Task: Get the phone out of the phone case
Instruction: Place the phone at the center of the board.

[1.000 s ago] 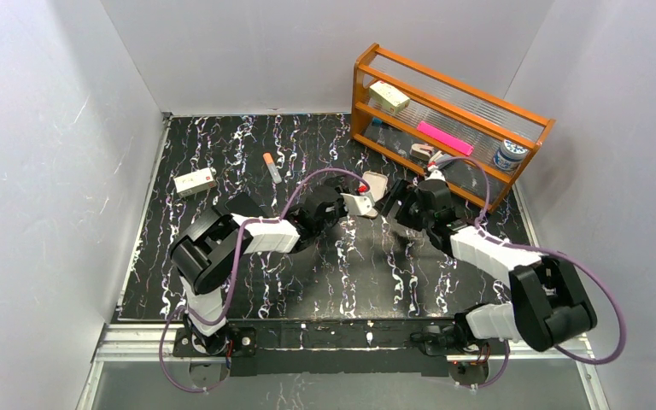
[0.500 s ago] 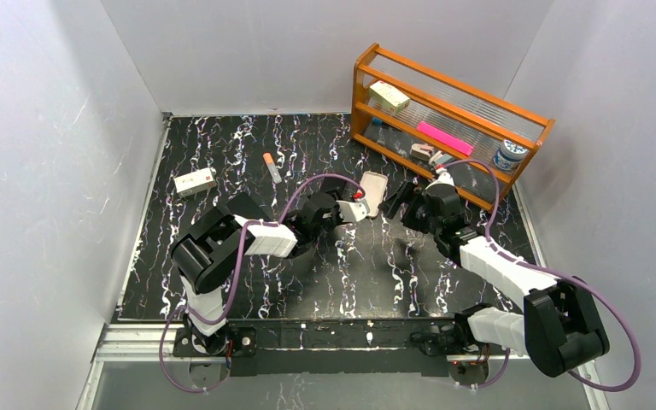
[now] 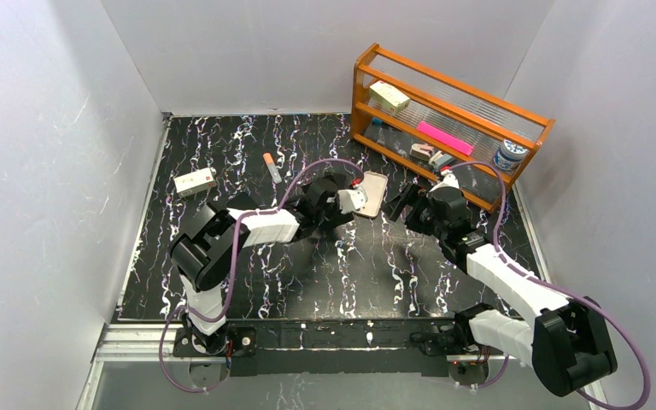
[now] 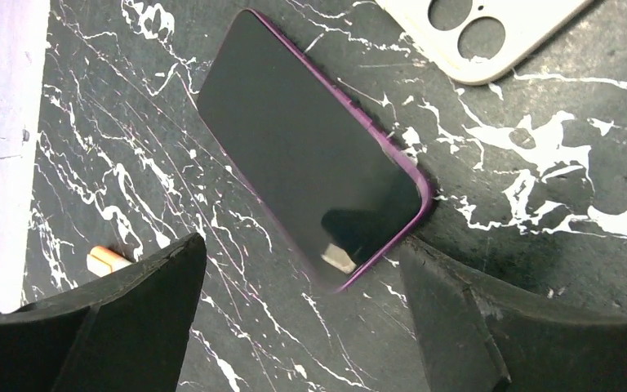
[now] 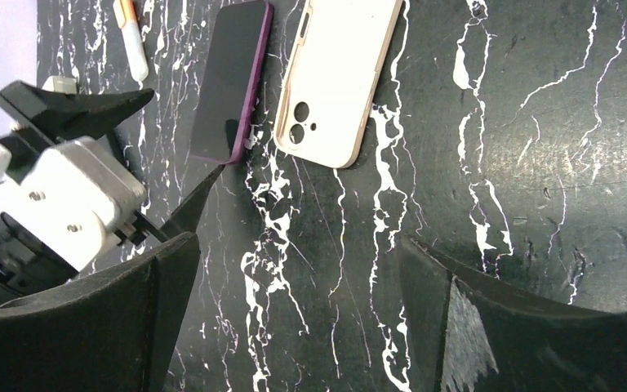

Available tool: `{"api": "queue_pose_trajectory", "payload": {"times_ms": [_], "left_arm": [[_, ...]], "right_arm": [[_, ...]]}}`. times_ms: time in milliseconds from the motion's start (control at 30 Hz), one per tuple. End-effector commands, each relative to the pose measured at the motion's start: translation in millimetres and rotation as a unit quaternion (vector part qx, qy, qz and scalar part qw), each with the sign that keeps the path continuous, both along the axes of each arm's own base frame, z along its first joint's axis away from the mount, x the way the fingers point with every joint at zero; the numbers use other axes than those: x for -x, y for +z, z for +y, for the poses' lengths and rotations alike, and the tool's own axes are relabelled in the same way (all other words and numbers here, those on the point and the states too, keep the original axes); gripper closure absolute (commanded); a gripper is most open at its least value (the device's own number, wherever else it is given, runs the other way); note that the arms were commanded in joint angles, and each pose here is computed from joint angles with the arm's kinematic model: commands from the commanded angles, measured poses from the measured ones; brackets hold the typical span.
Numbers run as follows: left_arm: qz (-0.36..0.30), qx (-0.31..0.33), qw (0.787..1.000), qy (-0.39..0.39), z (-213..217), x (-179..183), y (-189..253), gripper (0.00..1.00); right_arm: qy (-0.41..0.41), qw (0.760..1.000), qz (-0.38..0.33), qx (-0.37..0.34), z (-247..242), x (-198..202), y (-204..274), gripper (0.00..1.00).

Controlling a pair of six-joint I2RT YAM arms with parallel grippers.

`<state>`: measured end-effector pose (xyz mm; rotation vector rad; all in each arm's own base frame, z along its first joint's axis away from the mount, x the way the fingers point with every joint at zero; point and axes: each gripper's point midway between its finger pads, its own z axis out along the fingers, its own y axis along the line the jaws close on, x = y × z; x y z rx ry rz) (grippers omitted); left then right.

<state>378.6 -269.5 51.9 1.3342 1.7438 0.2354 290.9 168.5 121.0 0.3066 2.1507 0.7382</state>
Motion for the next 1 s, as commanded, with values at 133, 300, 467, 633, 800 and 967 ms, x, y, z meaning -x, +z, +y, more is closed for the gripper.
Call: {"api": "queue_pose_trajectory", "payload": {"times_ms": [133, 300, 467, 633, 800, 967], "left_arm": [[0.102, 0.001, 0.995, 0.003, 3, 9, -6, 0.08], [0.113, 0.042, 0.992, 0.033, 9, 4, 15, 0.02], [0.124, 0.120, 0.976, 0.131, 29, -2, 41, 0.02], [0.116, 0.238, 0.920, 0.289, 67, -8, 71, 0.02], [0.108, 0.312, 0.837, 0.436, 124, -6, 75, 0.02], [0.115, 0.338, 0.745, 0.563, 179, 1, 56, 0.02]], "right_arm": [[0.001, 1.000, -0.017, -0.005, -2, 3, 14, 0.03], [0.004, 1.000, -0.029, -0.003, -4, 7, 24, 0.03], [0.009, 0.999, -0.045, 0.010, -8, 8, 34, 0.01], [-0.008, 0.998, -0.056, 0.039, -22, 11, 43, 0.01], [-0.034, 0.993, -0.091, 0.061, -39, 14, 65, 0.01], [-0.052, 0.990, -0.112, 0.073, -51, 19, 77, 0.01]]}}
